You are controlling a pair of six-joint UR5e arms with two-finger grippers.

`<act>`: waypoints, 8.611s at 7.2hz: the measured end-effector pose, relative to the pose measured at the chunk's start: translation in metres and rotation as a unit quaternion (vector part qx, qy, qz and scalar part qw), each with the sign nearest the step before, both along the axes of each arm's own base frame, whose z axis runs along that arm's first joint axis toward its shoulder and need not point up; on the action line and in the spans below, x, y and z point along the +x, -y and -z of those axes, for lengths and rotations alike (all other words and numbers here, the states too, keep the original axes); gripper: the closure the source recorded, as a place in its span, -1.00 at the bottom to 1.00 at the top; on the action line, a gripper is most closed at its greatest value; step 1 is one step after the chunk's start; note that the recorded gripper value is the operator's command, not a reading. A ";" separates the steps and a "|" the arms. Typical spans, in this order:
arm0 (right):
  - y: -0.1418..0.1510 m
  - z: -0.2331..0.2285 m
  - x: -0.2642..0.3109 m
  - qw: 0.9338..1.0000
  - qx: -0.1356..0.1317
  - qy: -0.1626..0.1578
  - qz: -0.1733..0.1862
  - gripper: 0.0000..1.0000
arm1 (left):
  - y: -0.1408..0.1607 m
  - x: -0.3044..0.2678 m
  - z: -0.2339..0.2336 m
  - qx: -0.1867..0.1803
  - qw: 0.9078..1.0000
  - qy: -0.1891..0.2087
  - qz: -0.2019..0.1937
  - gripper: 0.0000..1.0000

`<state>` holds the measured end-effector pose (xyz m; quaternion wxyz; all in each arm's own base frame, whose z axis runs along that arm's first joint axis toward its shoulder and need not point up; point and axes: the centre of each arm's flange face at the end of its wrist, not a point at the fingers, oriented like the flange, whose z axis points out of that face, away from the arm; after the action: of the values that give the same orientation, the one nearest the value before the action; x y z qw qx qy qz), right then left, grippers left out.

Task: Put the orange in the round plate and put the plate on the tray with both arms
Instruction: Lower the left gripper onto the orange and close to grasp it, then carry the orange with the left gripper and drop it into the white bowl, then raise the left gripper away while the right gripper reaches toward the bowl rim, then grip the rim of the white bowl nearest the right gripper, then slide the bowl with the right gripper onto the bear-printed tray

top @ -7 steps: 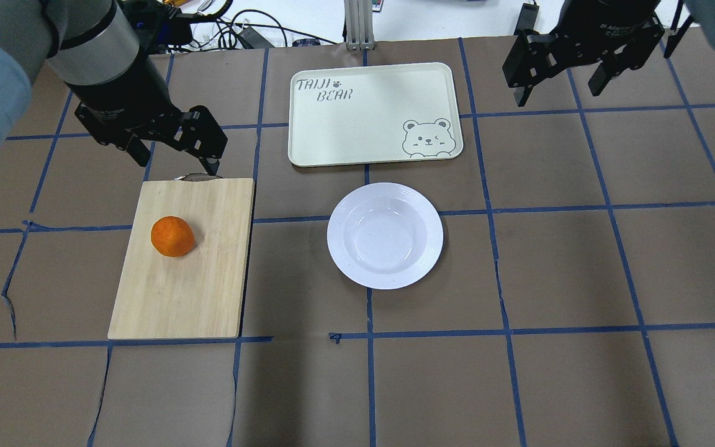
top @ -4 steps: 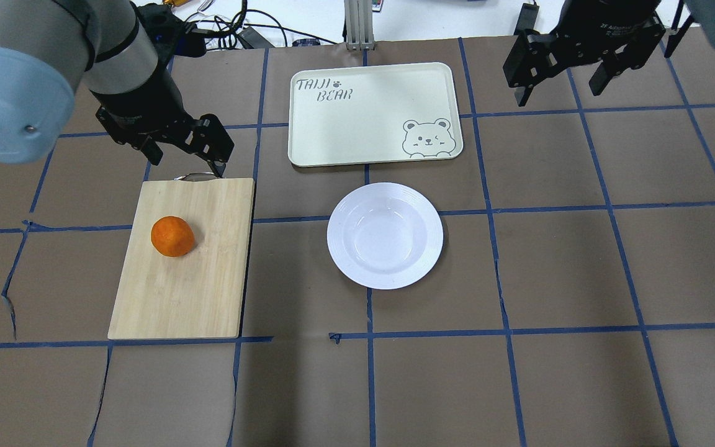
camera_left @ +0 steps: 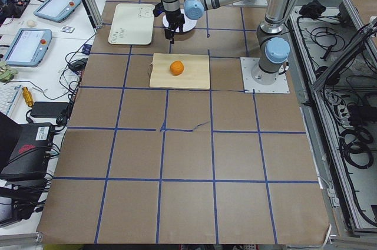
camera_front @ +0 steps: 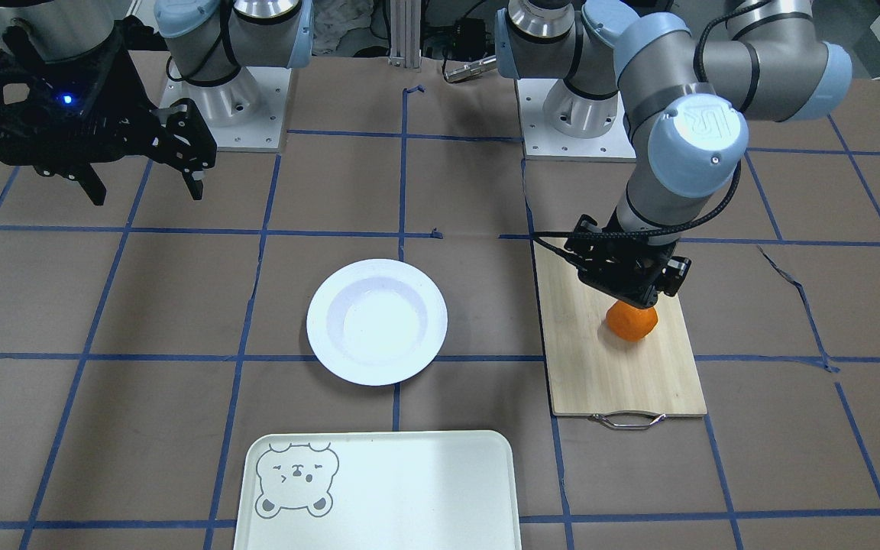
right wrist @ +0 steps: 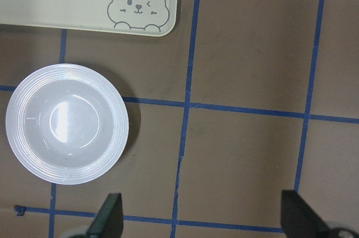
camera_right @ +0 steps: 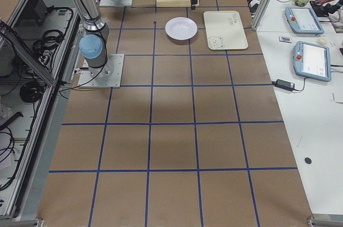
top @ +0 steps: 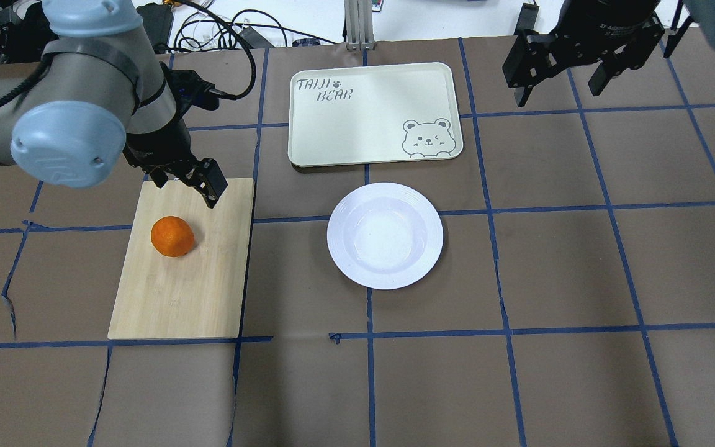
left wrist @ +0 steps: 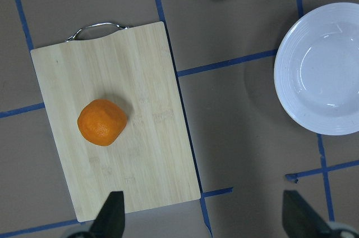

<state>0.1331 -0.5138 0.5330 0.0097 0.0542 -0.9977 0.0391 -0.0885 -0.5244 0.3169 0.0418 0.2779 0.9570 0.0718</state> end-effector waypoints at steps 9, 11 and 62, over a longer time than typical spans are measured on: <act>0.000 0.000 0.000 1.000 0.000 0.000 0.000 -1.00 | 0.012 0.044 0.110 0.038 0.998 0.012 0.055 1.00; 0.000 0.000 -0.001 1.000 0.000 -0.001 0.001 -1.00 | 0.016 0.025 0.091 0.012 0.998 -0.004 -0.056 1.00; 0.087 0.299 0.032 0.935 -0.016 0.321 0.146 1.00 | -0.053 -0.067 -0.198 -0.100 0.959 -0.067 -0.258 -1.00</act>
<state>0.1650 -0.6006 0.2344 -0.3051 -0.1080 -0.9437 0.0681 -0.1557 -0.4714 0.5144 -0.0143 0.0200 0.9991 -0.0347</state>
